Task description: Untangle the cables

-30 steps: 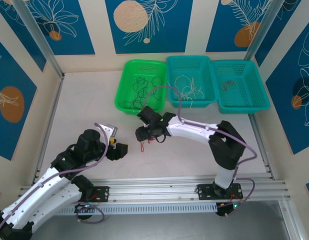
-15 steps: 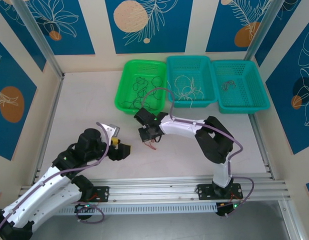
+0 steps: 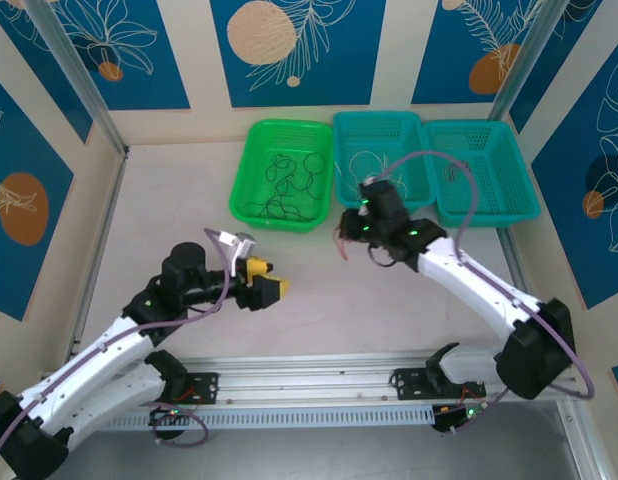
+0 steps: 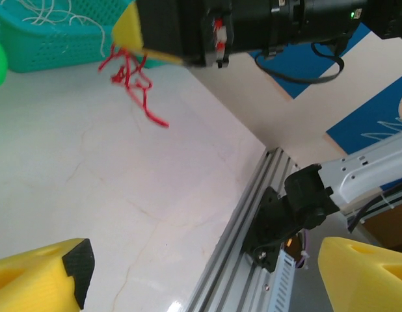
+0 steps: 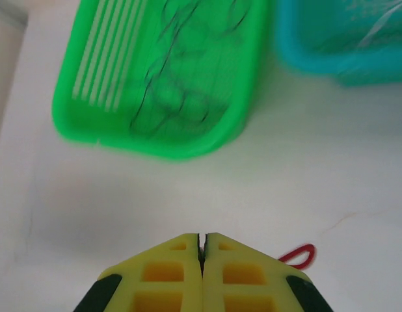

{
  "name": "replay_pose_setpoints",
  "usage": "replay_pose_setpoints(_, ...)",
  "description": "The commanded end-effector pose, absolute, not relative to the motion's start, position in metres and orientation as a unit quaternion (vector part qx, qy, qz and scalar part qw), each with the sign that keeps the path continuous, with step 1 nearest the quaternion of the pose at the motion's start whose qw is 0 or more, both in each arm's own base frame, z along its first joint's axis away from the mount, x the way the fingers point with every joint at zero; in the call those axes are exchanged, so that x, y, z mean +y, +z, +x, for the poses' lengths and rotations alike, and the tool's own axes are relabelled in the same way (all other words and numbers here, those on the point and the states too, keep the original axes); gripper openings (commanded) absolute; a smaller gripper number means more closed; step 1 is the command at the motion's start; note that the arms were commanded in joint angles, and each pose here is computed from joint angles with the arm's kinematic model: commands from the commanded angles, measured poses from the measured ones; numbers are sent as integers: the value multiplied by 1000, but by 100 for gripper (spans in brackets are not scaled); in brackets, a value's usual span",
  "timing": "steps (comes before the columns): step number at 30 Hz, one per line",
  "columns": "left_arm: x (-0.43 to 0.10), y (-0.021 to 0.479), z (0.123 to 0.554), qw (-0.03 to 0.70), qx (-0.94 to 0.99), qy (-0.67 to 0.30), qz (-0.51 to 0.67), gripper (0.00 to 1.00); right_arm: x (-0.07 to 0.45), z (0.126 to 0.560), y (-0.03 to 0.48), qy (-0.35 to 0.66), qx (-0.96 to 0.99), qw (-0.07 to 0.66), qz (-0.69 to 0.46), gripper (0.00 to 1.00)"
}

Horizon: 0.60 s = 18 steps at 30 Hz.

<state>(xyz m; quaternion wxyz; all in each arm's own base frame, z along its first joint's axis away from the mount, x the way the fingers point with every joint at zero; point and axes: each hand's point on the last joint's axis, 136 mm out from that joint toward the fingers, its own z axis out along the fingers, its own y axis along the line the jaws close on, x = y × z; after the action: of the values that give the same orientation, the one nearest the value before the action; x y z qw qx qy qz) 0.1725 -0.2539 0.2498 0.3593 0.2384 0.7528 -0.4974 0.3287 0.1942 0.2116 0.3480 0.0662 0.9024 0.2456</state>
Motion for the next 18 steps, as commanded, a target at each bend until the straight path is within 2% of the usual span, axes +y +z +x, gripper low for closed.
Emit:
replay_pose_setpoints(1,-268,294,173,388,702,-539,257,100,147,351,238,293,862,382,158,0)
replay_pose_setpoints(8,-271,292,177,392,707,-523,270,100,-7,404,265,229,798,450,329,0)
replay_pose_setpoints(13,-266,284,182,401,721,-498,266,100,-84,446,247,191,781,433,408,0)
replay_pose_setpoints(17,-263,282,183,402,729,-486,265,100,-114,478,221,168,790,403,430,12)
replay_pose_setpoints(18,-262,282,184,404,732,-481,263,100,-119,484,216,167,793,394,433,21)
